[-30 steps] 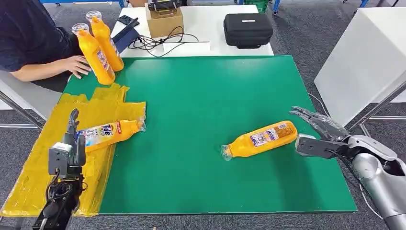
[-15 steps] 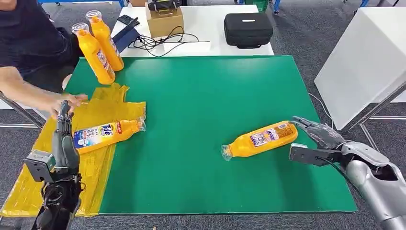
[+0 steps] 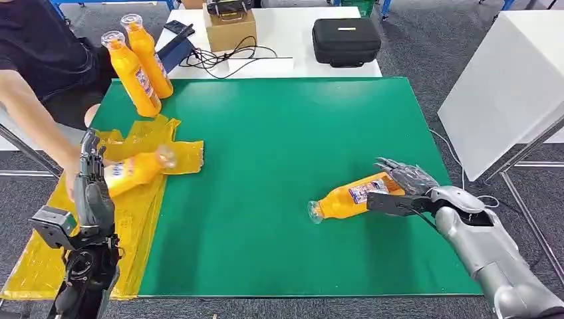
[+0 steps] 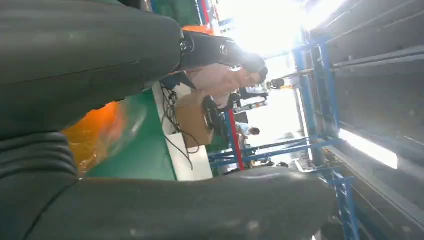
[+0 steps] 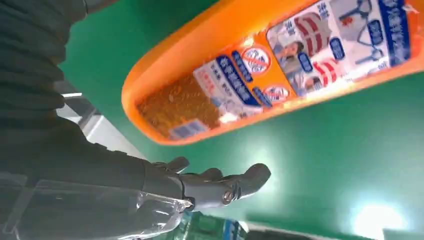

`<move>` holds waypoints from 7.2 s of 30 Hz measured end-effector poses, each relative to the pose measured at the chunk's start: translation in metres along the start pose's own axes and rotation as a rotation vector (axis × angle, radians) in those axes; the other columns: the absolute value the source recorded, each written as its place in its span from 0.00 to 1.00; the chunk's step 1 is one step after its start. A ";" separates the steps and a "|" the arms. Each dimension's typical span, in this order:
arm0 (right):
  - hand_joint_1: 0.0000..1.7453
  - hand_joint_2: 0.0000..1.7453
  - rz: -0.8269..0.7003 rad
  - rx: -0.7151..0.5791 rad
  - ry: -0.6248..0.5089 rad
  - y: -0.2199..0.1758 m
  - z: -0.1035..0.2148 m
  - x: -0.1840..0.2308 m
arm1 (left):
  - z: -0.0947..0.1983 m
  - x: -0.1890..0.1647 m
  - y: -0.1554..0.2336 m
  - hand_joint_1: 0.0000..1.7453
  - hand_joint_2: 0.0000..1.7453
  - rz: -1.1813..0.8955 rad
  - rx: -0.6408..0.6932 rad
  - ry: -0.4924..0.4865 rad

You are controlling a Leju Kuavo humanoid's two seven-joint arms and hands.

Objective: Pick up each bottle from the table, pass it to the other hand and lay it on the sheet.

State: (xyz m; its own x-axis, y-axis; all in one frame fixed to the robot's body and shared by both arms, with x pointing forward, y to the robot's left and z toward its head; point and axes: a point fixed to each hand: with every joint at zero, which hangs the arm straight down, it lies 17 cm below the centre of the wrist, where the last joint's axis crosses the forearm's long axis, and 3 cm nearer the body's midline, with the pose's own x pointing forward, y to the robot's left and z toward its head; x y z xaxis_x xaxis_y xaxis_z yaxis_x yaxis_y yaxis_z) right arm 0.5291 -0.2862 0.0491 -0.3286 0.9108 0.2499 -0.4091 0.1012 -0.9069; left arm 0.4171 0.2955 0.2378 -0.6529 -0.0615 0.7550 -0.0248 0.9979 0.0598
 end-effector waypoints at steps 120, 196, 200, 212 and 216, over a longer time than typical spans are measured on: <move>1.00 1.00 -0.506 -0.125 -0.427 0.004 -0.039 0.472 | -0.003 0.001 -0.122 0.00 1.00 0.822 0.021 0.204; 0.00 0.00 -0.663 -0.627 -0.407 -0.122 0.044 0.288 | 0.024 0.023 -0.028 1.00 1.00 0.092 0.139 0.033; 0.00 0.00 -0.683 -0.646 -0.394 -0.121 0.052 0.267 | 0.016 0.031 -0.024 1.00 1.00 -0.199 0.148 -0.042; 0.00 0.00 -0.666 -0.661 -0.378 -0.122 0.058 0.251 | 0.009 0.035 -0.032 1.00 1.00 -0.220 0.128 -0.069; 0.00 0.00 -0.672 -0.662 -0.380 -0.122 0.059 0.250 | 0.009 0.037 -0.030 1.00 1.00 -0.287 0.134 -0.083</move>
State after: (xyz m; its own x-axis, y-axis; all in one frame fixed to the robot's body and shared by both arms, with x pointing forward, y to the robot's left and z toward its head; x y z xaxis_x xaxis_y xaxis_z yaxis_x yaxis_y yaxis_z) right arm 0.4472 -0.0944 0.2423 -0.5003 0.4083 0.7635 -0.0931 0.8514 -0.5163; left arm 0.3871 0.2634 0.2576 -0.6643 -0.3446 0.6633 -0.3129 0.9341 0.1719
